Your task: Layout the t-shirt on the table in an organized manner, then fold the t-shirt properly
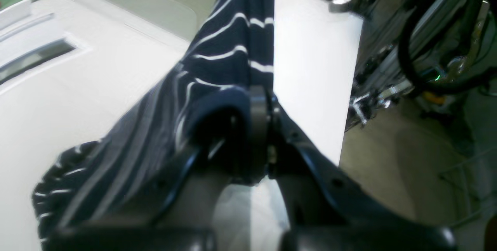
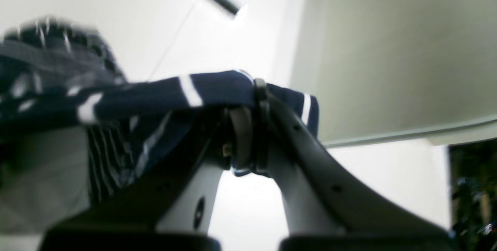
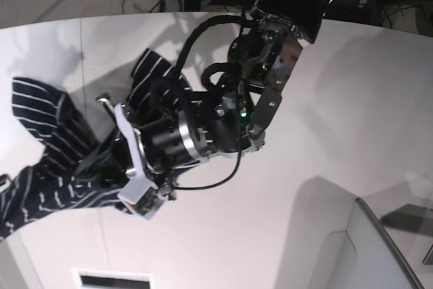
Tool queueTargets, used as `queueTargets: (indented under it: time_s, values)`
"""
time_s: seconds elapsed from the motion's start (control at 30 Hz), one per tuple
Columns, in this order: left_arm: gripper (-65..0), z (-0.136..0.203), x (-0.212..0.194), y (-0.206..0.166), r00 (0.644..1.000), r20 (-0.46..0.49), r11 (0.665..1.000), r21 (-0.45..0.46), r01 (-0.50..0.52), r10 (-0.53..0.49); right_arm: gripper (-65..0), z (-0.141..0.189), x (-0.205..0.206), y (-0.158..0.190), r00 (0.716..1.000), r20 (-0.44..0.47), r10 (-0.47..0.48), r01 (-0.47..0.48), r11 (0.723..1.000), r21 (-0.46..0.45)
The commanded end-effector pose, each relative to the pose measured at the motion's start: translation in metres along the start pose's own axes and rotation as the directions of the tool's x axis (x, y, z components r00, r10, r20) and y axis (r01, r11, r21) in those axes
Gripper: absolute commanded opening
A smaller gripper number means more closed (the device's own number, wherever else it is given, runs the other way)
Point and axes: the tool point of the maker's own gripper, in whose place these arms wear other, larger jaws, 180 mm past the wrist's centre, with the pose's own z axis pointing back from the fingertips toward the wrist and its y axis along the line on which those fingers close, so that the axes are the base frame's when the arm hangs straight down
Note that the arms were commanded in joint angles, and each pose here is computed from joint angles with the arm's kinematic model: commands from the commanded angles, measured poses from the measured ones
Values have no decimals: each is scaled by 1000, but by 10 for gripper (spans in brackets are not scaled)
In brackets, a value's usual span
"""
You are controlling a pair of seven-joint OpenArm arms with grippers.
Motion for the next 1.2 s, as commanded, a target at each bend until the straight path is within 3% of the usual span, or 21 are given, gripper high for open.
queueTargets:
  time_s: [0.0, 0.13, 0.3, 0.43, 0.57, 0.8, 0.93, 1.07, 1.17]
  values:
    - [-650, 2, 6, 0, 1000, 9, 1000, -4, 19, -19, -650, 10, 23, -43, 998, 57, 40, -31, 989, -142]
    - [-650, 3, 26, 12, 997, 80, 999, 39, 15, -18, -650, 16, 53, -66, 991, 120, 60, -35, 979, -201]
    - [-650, 9, 49, 31, 992, 103, 993, 102, 61, -71, -650, 23, 83, -84, 979, 193, 71, -22, 969, -248]
    - [-650, 32, 76, 52, 979, 150, 979, 174, 109, -136, -650, 14, 102, -64, 969, 225, 102, -57, 978, -199]
    - [-650, 70, 96, 89, 966, 192, 947, 302, 107, -170, -650, 1, 112, -32, 963, 251, 104, -74, 990, -123]
    - [-650, 130, 109, 131, 952, 149, 875, 452, 174, -266, -650, -8, 130, 16, 950, 307, 59, -58, 998, -13]
    - [-650, 156, 107, 150, 954, 138, 840, 520, 158, -265, -650, -15, 132, 46, 949, 311, 45, -67, 996, 59]
    - [-650, 154, 102, 150, 958, 128, 841, 518, 156, -256, -650, -22, 131, 49, 953, 304, 20, -44, 996, 73]
    - [-650, 144, 98, 147, 962, 116, 855, 493, 161, -248, -650, -33, 125, 32, 963, 267, 39, -46, 999, 19]
